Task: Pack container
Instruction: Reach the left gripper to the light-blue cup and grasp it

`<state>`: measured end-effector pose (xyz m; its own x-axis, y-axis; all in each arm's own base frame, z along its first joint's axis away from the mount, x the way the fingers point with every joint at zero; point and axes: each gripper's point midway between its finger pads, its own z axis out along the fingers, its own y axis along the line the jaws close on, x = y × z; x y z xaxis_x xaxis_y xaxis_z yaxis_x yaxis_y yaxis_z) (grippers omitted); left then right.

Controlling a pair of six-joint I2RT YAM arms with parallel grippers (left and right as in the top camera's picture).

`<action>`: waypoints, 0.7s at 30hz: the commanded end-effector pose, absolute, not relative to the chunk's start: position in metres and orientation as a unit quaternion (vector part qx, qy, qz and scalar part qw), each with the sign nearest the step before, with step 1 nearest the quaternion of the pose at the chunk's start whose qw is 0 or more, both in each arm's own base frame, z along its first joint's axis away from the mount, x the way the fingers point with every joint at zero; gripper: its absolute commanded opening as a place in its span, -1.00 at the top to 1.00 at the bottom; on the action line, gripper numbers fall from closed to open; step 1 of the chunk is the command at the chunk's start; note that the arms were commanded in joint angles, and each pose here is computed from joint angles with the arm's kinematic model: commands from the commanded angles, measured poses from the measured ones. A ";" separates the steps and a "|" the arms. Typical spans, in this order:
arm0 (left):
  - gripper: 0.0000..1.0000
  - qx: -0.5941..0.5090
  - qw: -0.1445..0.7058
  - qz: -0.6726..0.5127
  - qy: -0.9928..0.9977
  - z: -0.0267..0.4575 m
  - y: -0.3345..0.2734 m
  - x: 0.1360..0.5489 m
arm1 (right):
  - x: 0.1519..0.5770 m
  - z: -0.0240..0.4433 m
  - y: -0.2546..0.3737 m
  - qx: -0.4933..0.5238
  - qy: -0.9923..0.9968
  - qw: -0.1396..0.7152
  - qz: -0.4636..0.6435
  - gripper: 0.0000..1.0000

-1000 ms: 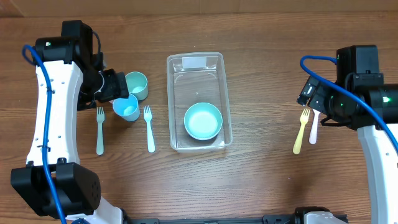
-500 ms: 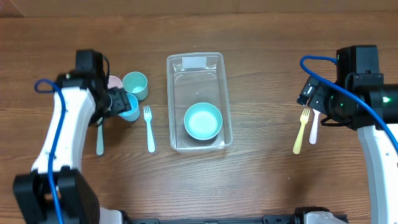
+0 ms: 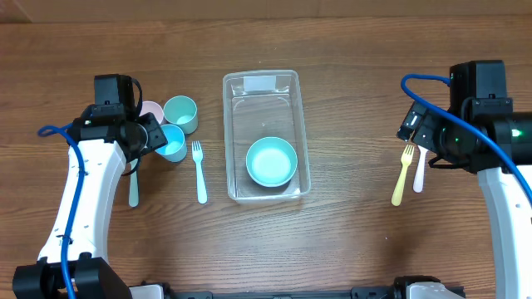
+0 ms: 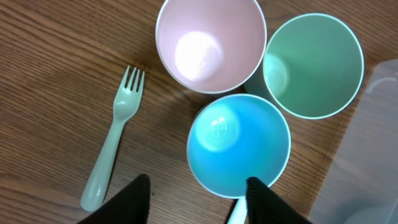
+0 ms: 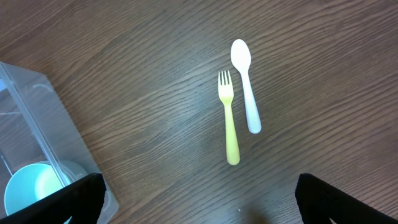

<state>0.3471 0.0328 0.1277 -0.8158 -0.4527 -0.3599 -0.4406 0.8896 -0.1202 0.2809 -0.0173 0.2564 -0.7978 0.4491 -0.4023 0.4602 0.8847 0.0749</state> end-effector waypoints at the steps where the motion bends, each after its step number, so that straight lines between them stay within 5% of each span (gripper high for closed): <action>1: 0.14 -0.248 0.182 -0.018 0.951 0.119 0.032 0.348 | 0.282 0.260 -0.019 0.242 0.946 0.216 -0.013 -1.00; 15: 0.24 -0.249 0.115 -0.007 0.962 0.069 0.032 0.348 | 0.282 0.260 -0.019 0.242 0.946 0.216 -0.013 -1.00; 21: 0.44 -0.247 0.100 -0.005 0.964 0.053 0.032 0.351 | 0.282 0.260 -0.019 0.242 0.946 0.216 -0.013 -1.00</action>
